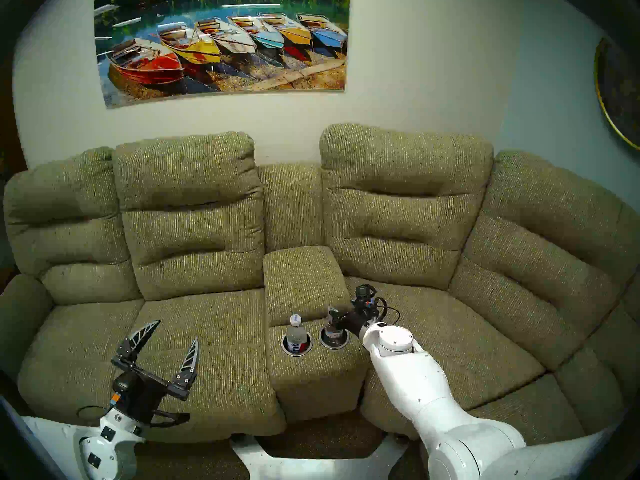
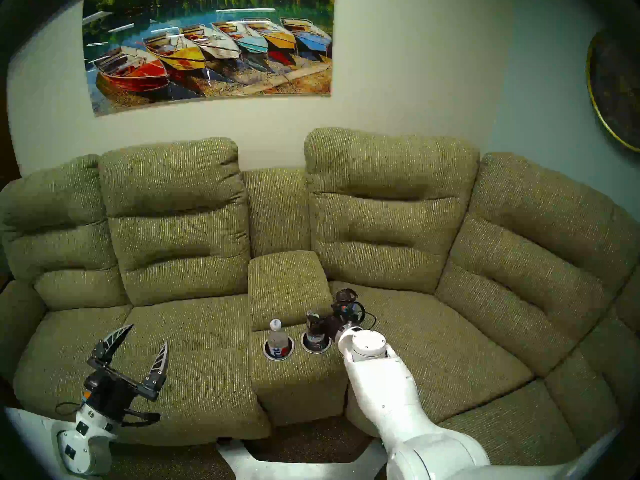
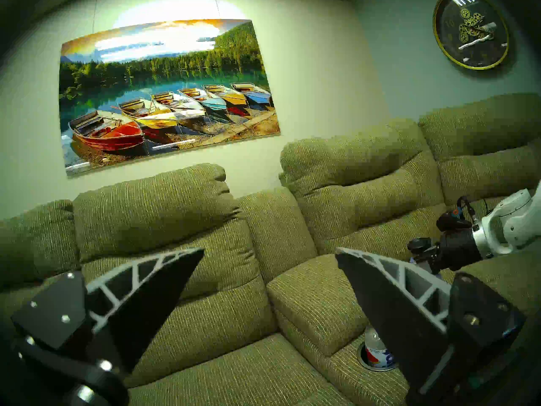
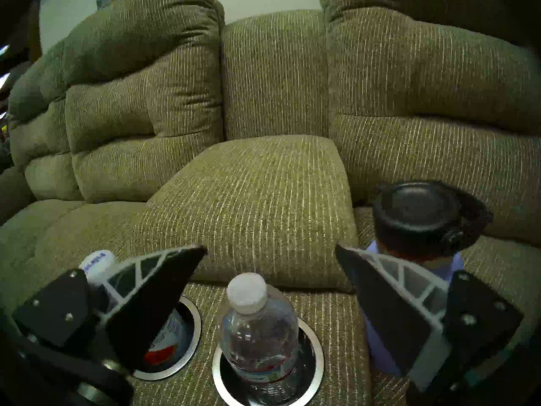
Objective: Take bottles out of cup holder
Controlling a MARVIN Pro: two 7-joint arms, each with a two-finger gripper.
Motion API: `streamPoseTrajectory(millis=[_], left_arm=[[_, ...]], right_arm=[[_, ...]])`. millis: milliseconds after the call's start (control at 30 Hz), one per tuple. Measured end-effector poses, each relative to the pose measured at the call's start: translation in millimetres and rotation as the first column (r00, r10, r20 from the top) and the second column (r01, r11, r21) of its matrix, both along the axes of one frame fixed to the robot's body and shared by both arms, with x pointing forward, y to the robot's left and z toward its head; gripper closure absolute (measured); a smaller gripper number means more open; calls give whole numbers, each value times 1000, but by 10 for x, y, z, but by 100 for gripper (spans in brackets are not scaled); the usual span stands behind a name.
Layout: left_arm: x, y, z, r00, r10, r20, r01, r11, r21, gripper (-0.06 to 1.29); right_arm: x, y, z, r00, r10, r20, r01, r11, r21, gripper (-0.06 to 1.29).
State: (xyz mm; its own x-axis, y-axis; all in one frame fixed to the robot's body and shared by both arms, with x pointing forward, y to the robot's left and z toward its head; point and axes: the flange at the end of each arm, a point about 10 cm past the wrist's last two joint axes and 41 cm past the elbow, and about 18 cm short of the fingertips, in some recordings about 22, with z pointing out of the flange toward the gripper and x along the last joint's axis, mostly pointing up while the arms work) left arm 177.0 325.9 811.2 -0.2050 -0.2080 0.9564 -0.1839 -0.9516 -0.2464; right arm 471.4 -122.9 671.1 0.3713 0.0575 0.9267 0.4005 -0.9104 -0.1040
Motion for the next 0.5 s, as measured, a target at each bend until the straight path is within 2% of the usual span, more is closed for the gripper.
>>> streamPoseTrajectory(millis=[500], left_arm=[[2,0,1,1000,0,1,0,1000,0,-2]], right_arm=[[179,146,-49,998,55,-34,-57,997,-51,-1]])
